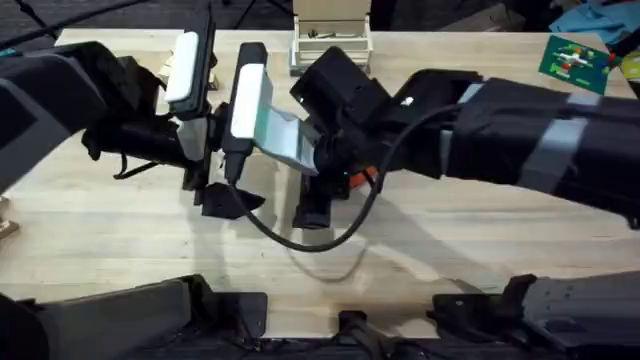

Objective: Unzip the bag, pick up the pens from the table one at a time and place them inside, then zip the bag closed.

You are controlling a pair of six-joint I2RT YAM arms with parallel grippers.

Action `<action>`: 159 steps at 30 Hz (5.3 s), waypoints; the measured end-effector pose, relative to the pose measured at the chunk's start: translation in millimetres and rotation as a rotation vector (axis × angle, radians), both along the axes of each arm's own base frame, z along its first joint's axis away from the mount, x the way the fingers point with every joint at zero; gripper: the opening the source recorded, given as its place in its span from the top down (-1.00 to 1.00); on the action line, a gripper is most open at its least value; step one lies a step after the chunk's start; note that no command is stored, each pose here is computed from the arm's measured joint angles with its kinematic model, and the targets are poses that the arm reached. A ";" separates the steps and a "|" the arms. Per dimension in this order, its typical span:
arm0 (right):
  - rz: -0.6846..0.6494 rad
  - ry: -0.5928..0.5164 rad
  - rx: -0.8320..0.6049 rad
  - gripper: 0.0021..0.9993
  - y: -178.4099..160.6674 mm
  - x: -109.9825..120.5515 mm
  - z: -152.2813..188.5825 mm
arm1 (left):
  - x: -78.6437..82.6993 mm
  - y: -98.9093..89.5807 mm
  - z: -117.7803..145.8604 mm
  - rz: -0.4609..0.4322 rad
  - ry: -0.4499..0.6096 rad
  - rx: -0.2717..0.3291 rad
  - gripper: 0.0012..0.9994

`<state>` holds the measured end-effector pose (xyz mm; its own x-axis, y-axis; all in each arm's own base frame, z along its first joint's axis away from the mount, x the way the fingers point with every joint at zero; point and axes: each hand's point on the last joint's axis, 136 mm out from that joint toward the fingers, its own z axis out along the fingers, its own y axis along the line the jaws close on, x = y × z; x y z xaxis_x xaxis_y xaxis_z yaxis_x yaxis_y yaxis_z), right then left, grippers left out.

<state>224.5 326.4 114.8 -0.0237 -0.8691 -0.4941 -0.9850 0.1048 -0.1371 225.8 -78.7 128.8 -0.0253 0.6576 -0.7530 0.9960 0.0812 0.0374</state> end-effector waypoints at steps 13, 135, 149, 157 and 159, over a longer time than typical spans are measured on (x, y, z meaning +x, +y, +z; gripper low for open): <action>-0.040 -0.043 -0.056 -0.74 -5.6 15.5 -13.6 | 0.0 0.0 0.0 0.000 0.000 0.000 -0.99; -0.572 0.020 0.248 0.94 -4.7 74.0 34.1 | 57.5 -72.4 -17.5 0.036 0.186 -0.468 0.38; -0.624 0.044 0.222 0.94 -24.5 84.2 28.0 | 56.6 -72.4 -20.9 0.038 0.196 -0.449 0.92; -0.691 0.095 0.221 0.94 -50.3 99.0 24.1 | 55.8 -74.7 -20.7 0.030 0.195 -0.450 0.92; -0.720 0.099 0.214 0.94 -61.4 104.5 23.3 | 56.0 -74.5 -21.0 0.030 0.195 -0.448 0.91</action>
<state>329.0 264.9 138.1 -0.6027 -0.5074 -0.6159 -0.6695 0.7415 0.0443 281.8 -153.2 107.8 -0.2079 0.2666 -0.9411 0.9780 0.0757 -0.1946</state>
